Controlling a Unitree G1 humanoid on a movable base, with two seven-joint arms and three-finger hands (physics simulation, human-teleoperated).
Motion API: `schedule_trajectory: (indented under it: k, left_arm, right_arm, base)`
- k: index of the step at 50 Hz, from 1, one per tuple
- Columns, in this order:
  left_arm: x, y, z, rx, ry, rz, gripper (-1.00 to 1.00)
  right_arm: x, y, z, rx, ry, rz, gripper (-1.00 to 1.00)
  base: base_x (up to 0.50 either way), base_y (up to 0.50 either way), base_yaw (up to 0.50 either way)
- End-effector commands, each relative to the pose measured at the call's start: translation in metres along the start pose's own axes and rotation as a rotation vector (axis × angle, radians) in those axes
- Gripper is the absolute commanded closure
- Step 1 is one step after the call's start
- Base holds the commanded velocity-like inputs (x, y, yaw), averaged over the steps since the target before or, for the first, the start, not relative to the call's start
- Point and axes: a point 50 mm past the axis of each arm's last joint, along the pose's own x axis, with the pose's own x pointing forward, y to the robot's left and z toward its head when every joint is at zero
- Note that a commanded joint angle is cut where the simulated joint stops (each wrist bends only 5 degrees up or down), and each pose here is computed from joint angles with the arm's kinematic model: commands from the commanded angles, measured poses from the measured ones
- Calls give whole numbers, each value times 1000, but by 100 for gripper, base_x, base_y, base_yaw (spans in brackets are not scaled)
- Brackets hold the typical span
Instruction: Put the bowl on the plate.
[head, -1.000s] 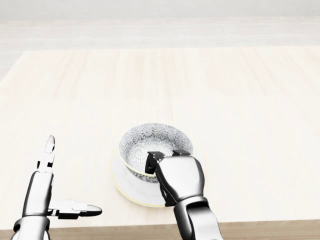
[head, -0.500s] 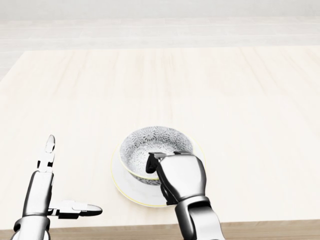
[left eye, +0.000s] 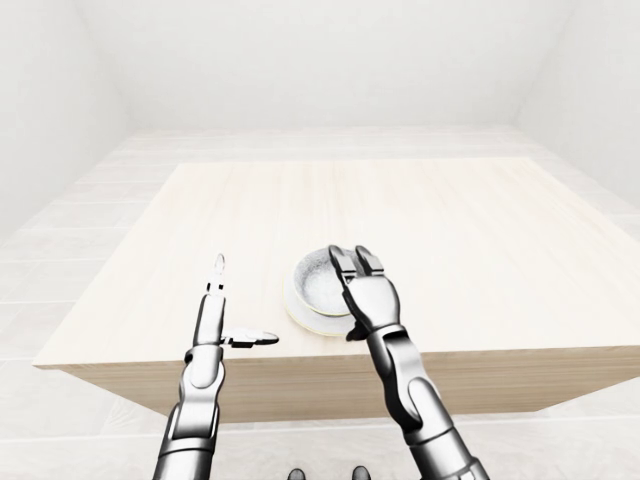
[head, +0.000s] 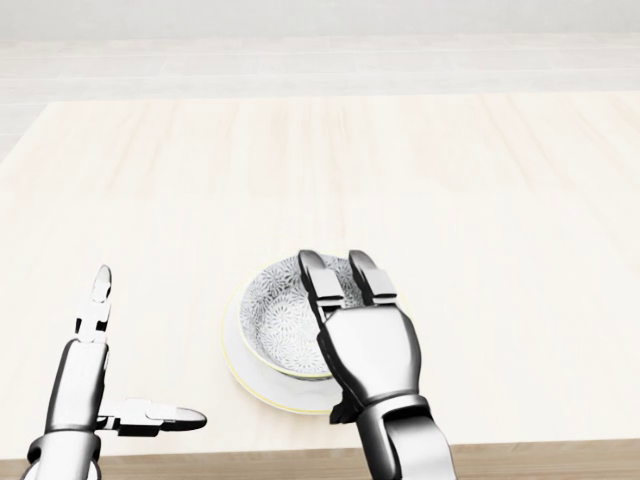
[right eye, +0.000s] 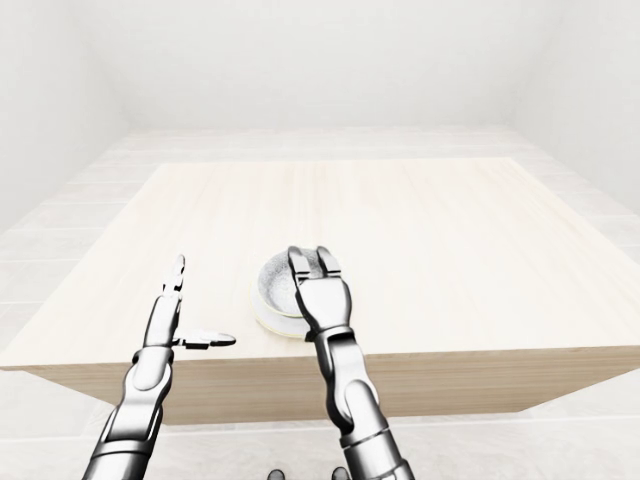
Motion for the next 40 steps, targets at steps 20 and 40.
schedule_trajectory:
  k: [20, 40]
  left_arm:
    - [-3, 2, 4, -8, -21, 0, -100]
    - [-2, 5, 11, -31, -49, -5, -100]
  right_arm:
    - [-10, -30, 2, 46, -15, -21, -100]
    - [-22, -87, -16, 152, -13, -133, -100]
  base:
    - [0, 0, 0]
    - [0, 0, 0]
